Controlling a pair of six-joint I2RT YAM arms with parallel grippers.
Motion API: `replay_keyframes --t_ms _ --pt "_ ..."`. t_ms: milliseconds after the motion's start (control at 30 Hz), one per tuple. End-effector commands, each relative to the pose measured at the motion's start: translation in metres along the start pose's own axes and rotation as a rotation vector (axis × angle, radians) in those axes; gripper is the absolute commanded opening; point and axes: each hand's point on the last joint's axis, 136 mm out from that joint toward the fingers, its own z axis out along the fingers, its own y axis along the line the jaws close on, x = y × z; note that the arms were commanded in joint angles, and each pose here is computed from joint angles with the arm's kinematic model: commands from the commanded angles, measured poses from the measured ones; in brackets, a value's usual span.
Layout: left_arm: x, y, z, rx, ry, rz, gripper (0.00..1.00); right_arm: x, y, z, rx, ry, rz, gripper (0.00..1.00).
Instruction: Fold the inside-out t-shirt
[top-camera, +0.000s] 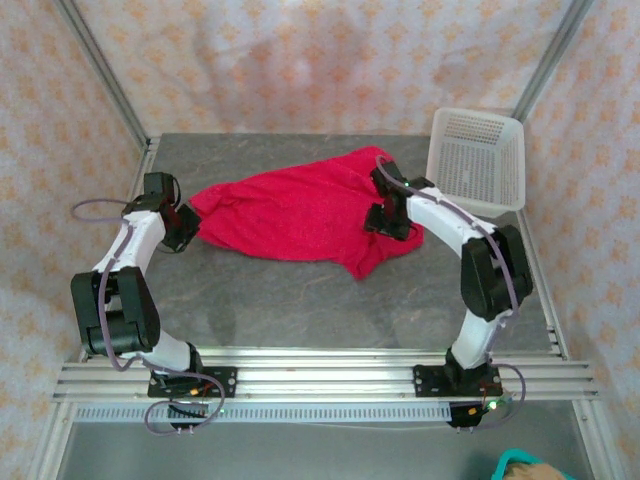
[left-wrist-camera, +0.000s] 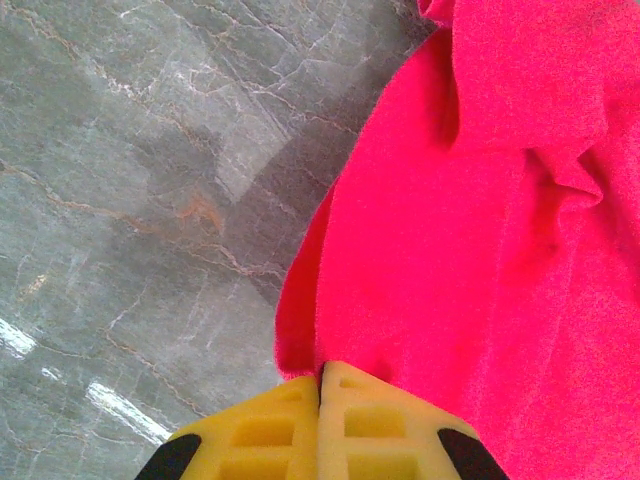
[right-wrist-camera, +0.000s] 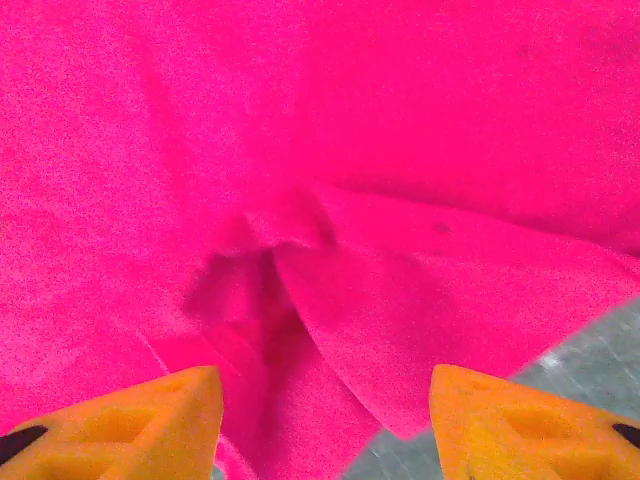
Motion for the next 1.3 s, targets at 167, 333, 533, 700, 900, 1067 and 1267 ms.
replay_keyframes --t_ms 167,333,533,700,900,1067,1267 --pt "0.007 -0.002 0.006 -0.043 0.008 0.042 0.00 -0.006 -0.011 -0.012 0.034 -0.028 -0.014 0.56" --pt "0.008 0.000 0.005 -0.050 0.007 0.048 0.00 -0.020 0.002 0.005 0.033 -0.011 -0.036 0.49" --pt "0.009 0.002 0.006 -0.055 0.008 0.055 0.00 -0.022 0.011 0.025 0.069 0.039 -0.096 0.48" --pt "0.011 0.004 0.009 -0.059 0.013 0.056 0.00 -0.020 0.019 0.031 0.083 0.052 -0.129 0.40" --pt "0.014 0.007 0.012 -0.065 0.019 0.060 0.00 -0.018 0.024 0.035 0.102 0.060 -0.159 0.40" --pt "0.015 0.008 0.013 -0.065 0.021 0.058 0.00 -0.016 0.030 0.038 0.104 0.063 -0.180 0.37" --pt "0.015 0.008 0.013 -0.066 0.022 0.062 0.00 -0.015 0.033 0.052 0.109 0.092 -0.188 0.26"
